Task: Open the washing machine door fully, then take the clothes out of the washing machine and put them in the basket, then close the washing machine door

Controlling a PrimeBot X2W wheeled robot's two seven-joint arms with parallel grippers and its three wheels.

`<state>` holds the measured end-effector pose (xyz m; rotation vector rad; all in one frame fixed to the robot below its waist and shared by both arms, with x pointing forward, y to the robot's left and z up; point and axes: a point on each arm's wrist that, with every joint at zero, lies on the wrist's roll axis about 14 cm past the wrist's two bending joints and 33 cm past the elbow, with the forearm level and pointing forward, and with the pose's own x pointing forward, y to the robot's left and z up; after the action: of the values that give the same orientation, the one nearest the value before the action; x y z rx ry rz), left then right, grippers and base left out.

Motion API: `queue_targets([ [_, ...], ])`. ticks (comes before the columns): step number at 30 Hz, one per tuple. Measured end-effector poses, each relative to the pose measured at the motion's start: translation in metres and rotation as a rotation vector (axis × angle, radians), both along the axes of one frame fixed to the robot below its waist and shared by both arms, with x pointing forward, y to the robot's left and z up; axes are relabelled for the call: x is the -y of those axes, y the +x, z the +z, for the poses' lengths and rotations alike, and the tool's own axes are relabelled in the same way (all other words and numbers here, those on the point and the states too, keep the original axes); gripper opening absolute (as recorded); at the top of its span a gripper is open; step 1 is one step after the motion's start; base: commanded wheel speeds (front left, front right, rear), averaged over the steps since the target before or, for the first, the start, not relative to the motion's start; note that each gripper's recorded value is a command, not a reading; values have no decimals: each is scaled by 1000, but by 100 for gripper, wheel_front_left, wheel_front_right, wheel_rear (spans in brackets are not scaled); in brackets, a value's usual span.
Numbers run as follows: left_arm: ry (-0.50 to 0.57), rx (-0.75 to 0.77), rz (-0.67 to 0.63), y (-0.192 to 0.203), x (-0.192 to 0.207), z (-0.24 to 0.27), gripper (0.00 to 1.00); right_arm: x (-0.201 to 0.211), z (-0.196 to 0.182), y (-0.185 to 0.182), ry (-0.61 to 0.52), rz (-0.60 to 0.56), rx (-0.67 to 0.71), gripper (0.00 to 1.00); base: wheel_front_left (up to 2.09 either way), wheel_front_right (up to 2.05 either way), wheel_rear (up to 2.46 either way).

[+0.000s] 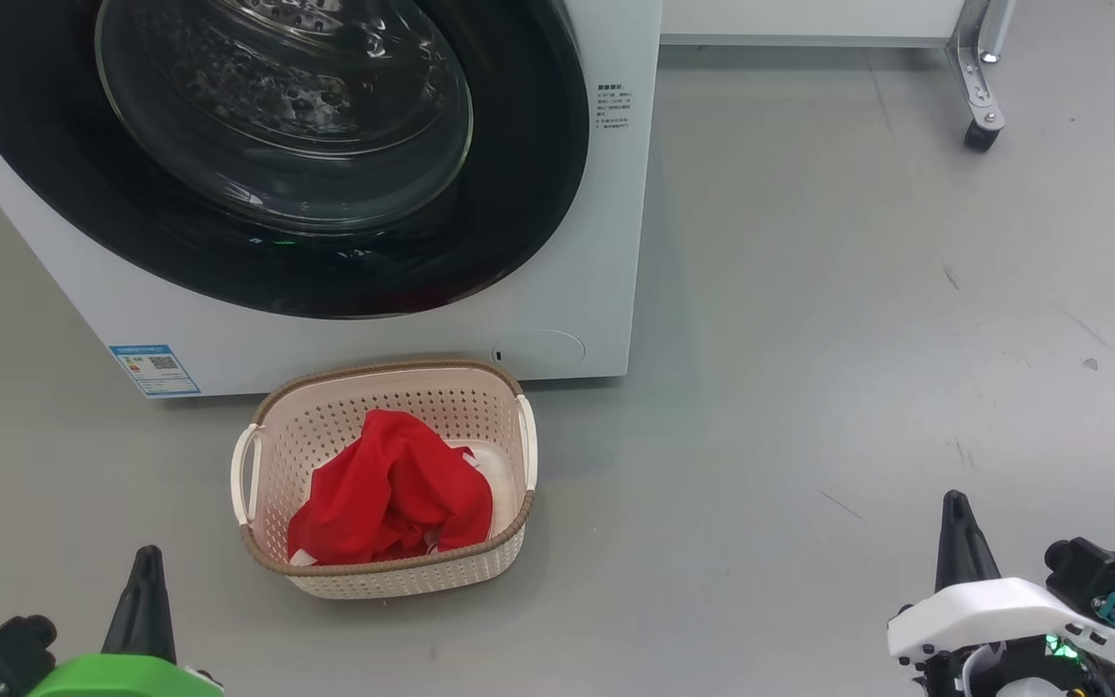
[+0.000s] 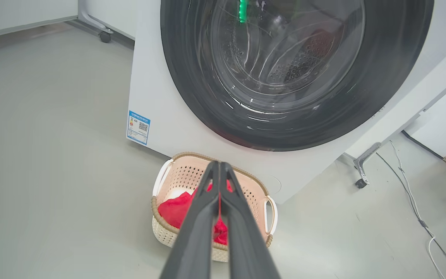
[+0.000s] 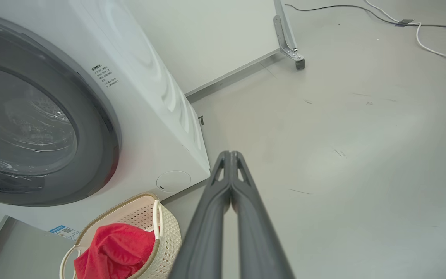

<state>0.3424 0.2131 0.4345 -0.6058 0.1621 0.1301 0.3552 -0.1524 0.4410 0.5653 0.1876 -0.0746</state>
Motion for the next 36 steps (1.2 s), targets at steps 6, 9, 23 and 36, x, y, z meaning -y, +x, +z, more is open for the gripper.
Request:
queue_targets([
  [6,-73,-4,15,0,1,0,0,5,-1,0,74,-20,-16,0,0,0,0],
  [9,-111,-4,24,1,1,0,0,7,-2,0,115,-29,-22,0,0,0,0],
  [23,-282,11,48,8,3,6,0,17,3,4,295,-72,-19,0,0,0,0],
  [36,-443,29,59,14,8,12,0,24,7,7,470,-99,-11,0,0,0,0],
])
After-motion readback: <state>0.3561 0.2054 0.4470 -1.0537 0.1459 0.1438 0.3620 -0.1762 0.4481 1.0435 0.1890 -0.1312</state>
